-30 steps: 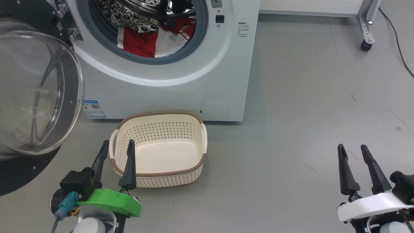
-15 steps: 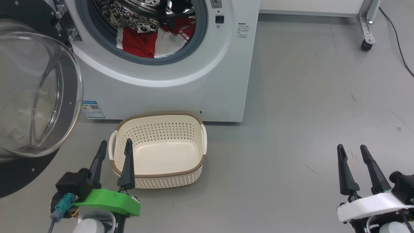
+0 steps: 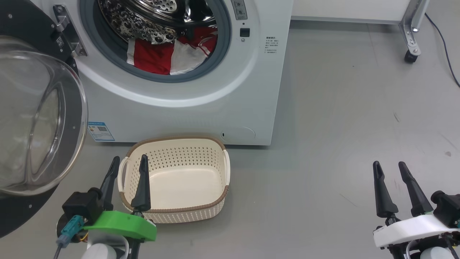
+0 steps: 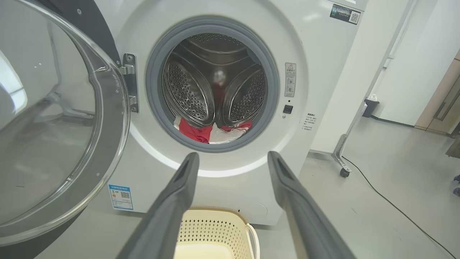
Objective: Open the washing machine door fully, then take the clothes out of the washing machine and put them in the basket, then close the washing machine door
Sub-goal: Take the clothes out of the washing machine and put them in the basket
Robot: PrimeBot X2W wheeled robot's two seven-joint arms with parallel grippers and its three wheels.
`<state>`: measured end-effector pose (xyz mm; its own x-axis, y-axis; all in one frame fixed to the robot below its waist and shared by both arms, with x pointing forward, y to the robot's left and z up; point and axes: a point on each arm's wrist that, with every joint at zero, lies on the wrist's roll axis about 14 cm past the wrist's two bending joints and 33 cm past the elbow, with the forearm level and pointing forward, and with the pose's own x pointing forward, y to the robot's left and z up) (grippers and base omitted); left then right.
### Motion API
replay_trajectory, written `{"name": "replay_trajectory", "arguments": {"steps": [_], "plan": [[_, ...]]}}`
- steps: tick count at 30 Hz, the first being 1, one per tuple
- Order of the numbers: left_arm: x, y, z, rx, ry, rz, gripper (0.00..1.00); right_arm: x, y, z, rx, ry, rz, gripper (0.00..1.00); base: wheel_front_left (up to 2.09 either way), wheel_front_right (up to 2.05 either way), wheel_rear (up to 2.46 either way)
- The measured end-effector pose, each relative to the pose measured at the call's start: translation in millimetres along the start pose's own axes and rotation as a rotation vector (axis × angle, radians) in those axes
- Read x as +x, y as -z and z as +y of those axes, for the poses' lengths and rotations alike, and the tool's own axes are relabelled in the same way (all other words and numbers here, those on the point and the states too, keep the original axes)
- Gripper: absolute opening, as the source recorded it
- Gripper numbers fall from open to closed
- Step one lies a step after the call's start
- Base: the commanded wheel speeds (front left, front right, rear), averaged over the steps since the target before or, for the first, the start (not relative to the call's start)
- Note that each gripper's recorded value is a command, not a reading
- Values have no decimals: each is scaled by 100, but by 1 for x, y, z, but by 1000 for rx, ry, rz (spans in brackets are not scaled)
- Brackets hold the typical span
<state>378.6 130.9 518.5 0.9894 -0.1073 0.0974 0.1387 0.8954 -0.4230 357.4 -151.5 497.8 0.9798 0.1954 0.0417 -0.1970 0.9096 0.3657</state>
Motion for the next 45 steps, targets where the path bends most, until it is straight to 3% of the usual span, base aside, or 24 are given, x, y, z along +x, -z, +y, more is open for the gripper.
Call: {"name": "replay_trajectory", "arguments": {"steps": [11,24,45], "plan": [[-2,-3,5,45,-7,-3,100,2,3,3,1,-10,9,100,144,-144,0],[-1,-4,2,15,-7,-10,100,3,4,3,2,-12,13,100,123,-123,0],[2,-5,-2,8,8,-15,100,2,7,0,6,2,19,100,53,-53,0]]}}
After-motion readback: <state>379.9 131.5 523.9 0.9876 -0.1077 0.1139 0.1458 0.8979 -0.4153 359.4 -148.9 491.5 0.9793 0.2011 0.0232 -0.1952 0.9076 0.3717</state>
